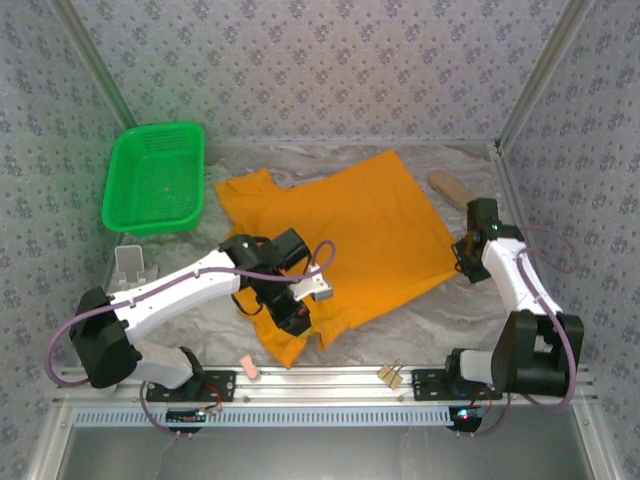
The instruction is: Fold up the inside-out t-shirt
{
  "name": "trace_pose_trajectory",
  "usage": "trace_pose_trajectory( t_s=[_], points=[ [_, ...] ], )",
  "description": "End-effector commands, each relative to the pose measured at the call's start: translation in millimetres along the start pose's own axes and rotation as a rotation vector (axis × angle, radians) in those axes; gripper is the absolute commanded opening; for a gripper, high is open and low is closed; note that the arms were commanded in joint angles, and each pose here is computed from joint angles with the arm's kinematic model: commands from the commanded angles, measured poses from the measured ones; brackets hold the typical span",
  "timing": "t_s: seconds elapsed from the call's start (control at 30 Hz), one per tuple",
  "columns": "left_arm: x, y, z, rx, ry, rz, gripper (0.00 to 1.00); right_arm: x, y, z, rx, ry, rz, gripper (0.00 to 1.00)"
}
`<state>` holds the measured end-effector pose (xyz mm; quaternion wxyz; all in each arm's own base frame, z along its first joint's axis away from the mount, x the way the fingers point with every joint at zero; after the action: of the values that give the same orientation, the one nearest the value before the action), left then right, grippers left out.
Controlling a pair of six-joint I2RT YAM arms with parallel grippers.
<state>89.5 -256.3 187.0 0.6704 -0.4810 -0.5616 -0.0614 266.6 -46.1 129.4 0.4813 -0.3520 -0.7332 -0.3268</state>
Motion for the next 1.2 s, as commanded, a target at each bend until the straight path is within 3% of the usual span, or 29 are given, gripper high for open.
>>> trace_pose_trajectory(
  t_s=[0.0, 0.37, 0.5, 0.57, 0.6, 0.73, 0.8, 0.83, 0.87, 1.03, 1.17],
  points=[
    [9, 12, 5, -0.067, 0.08, -0.064, 0.0, -1, 18, -10, -0.018, -0.013, 0.03, 0.0],
    [57, 89, -55, 0.027, 0.0, -0.122, 0.0, -34, 117, -36, -0.02, 0.061, -0.025, 0.0],
    [69, 142, -83, 0.094, -0.031, -0.178, 0.0, -56, 159, -28, 0.024, 0.115, -0.042, 0.0],
    [80, 174, -98, 0.115, -0.087, -0.261, 0.1, -65, 172, -24, 0.035, 0.128, -0.045, 0.0],
    [90, 197, -106, 0.179, -0.146, -0.339, 0.31, -69, 177, -23, 0.045, 0.125, -0.042, 0.11],
    [145, 244, -124, 0.468, -0.403, -0.514, 0.42, -67, 183, -25, 0.094, 0.12, -0.078, 0.5],
    [160, 248, -117, 0.603, -0.512, -0.513, 0.45, -60, 176, -25, 0.137, 0.099, -0.085, 0.53],
    [161, 242, -110, 0.666, -0.56, -0.496, 0.54, -55, 169, -23, 0.167, 0.09, -0.087, 0.54],
    [154, 231, -102, 0.71, -0.581, -0.437, 0.71, -48, 162, -22, 0.198, 0.078, -0.09, 0.55],
    [86, 194, -42, 0.974, -0.518, -0.243, 0.73, -29, 132, 12, 0.447, 0.077, -0.124, 0.62],
    [40, 181, -9, 1.118, -0.447, -0.207, 0.72, -25, 107, 55, 0.646, 0.114, -0.106, 0.63]
  ],
)
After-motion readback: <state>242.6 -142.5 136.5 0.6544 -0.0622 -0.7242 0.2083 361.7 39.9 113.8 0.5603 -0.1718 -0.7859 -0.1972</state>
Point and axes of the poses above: each hand's point on the last joint's axis, 136 mm out from that joint toward the fingers, its own x axis back along the fingers, its own y axis along the line the jaws close on, z = x × y, the point moved 3 cm from there along x, back along the fingers, and after that the axes turned 13 degrees about x, right-handed, at the moved point
